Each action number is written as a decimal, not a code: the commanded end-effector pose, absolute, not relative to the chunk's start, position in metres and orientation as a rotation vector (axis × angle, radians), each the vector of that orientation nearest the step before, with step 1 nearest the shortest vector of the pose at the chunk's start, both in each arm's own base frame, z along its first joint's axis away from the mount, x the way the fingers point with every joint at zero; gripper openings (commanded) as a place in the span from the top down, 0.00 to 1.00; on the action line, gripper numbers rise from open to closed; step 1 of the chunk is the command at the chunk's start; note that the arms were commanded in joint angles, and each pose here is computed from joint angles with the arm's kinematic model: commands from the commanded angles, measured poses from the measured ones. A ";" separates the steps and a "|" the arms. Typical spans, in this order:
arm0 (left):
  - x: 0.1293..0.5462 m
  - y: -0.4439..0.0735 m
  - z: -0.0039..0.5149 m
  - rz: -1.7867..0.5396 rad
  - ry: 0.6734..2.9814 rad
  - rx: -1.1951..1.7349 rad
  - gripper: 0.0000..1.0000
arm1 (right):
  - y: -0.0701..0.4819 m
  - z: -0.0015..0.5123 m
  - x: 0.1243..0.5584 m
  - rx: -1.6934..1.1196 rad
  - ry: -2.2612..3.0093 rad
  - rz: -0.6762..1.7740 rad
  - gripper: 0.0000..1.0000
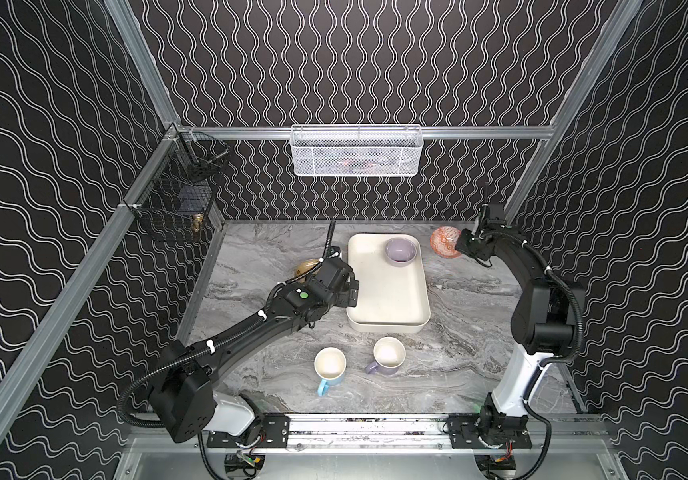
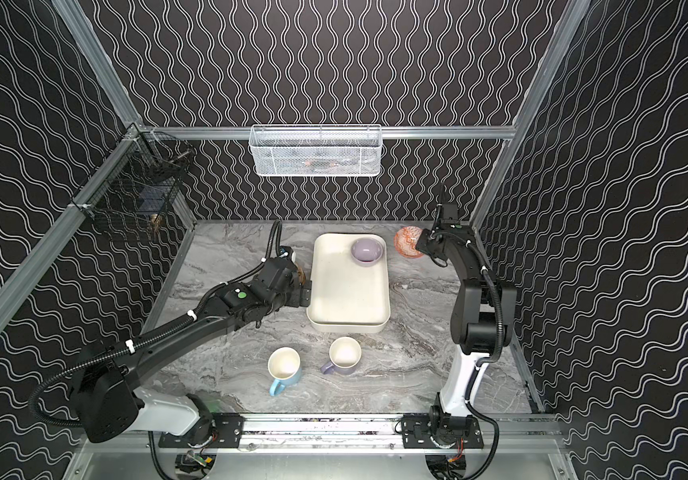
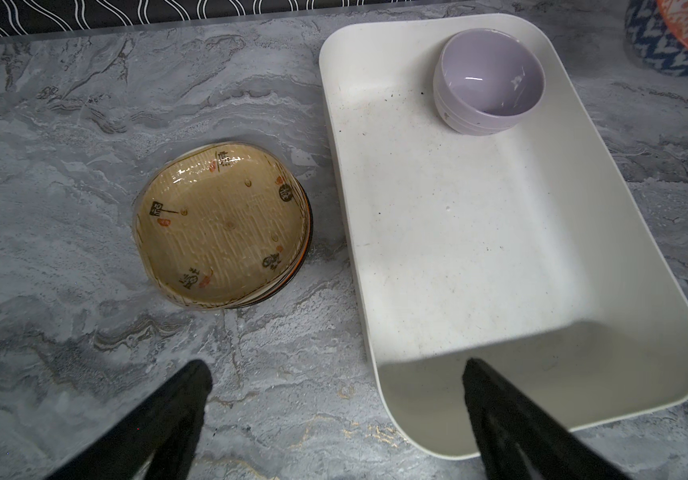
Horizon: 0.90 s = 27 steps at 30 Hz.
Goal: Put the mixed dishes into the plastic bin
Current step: 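Lift the orange patterned bowl and lower it onto the lavender bowl with the right gripper, then open the right gripper to release the orange bowl in the bin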
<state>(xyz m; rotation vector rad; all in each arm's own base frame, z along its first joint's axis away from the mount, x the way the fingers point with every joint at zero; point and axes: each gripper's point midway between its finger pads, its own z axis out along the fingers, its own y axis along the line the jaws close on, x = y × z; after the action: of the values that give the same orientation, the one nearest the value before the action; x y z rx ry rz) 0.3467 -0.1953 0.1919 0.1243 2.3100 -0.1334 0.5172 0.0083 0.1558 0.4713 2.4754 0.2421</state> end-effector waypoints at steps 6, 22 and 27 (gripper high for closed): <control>0.347 -0.187 0.193 -0.089 2.298 0.111 0.01 | 0.087 0.167 0.552 0.313 2.474 0.313 0.94; 0.345 -0.186 0.188 -0.097 2.299 0.110 0.01 | 0.135 0.130 0.556 0.211 2.556 0.295 0.93; 0.344 -0.187 0.188 -0.105 2.302 0.109 0.01 | 0.136 0.118 0.549 0.208 2.585 0.300 0.93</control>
<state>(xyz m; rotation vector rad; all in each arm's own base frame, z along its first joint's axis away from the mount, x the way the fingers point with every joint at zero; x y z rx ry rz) 0.3425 -0.1859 0.1864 0.1141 2.3106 -0.0952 0.5462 0.1322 0.1081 0.2162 2.6191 0.2745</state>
